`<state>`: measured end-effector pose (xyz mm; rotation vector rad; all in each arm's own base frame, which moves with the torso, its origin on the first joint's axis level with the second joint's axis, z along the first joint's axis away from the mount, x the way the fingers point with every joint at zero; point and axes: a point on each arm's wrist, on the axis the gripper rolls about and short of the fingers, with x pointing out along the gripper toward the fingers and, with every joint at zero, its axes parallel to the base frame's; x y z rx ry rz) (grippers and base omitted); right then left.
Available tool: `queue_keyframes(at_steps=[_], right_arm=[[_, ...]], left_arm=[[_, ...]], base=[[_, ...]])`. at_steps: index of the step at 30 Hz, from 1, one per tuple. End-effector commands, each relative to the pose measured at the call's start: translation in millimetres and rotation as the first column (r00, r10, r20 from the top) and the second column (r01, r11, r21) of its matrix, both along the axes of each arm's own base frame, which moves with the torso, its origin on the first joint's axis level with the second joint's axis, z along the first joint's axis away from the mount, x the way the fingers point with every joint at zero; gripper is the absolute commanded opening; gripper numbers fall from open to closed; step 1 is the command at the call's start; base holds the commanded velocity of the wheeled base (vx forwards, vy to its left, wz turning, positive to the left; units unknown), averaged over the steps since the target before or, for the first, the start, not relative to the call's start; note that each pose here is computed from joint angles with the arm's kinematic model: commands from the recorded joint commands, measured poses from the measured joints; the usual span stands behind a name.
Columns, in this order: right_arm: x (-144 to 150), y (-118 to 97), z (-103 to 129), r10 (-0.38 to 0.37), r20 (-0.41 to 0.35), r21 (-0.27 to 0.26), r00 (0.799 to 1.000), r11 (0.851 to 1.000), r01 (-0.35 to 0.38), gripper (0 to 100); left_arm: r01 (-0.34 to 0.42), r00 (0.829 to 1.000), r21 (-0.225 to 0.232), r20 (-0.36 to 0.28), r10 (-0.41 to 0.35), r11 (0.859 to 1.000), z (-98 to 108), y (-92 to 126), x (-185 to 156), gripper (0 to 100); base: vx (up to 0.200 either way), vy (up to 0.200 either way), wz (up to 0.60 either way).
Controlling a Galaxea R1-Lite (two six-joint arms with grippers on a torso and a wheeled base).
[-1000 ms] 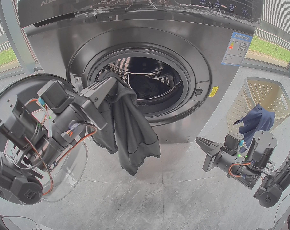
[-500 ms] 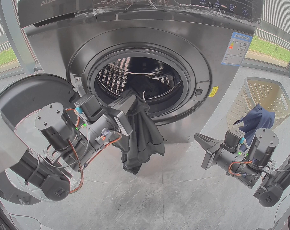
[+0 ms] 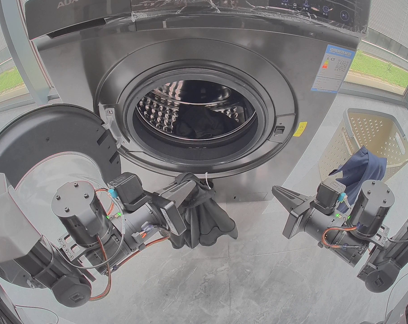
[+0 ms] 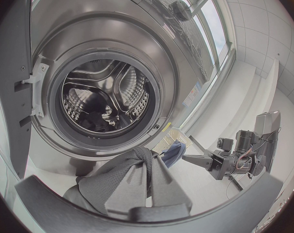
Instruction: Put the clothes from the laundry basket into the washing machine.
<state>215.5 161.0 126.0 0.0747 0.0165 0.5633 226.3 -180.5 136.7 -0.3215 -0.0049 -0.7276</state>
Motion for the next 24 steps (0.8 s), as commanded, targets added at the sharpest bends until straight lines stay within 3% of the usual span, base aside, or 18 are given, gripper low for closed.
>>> queue_keyframes(at_steps=[1, 4, 16, 19, 24], right_arm=[[-1, 2, 1, 0.007, 0.005, 0.004, 1.0, 1.0, -0.007, 0], [-1, 2, 1, 0.007, 0.002, 0.002, 1.0, 1.0, -0.007, 0], [-3, 4, 0, 0.018, 0.001, 0.001, 1.0, 1.0, -0.018, 0], [-4, 6, 0, 0.024, 0.0, 0.002, 1.0, 1.0, -0.024, 0], [-4, 6, 1, 0.024, 0.001, 0.003, 1.0, 1.0, -0.024, 0]], left_arm=[[0.003, 1.0, -0.003, 0.005, -0.003, 1.0, 2, 1, -2, 0], [0.004, 1.0, 0.005, 0.0, -0.004, 1.0, -1, -1, -1, 0], [0.008, 1.0, 0.031, 0.005, -0.008, 1.0, -6, -5, 4, 0], [0.009, 1.0, 0.05, 0.006, -0.01, 0.999, -10, -7, 6, 0], [0.016, 1.0, 0.041, 0.017, -0.017, 0.999, -10, -14, 11, 0]], base=[[0.2, 0.0, 0.0], [0.2, 0.0, 0.0], [0.0, 0.0, 0.0], [0.2, 0.0, 0.0], [0.2, 0.0, 0.0]])
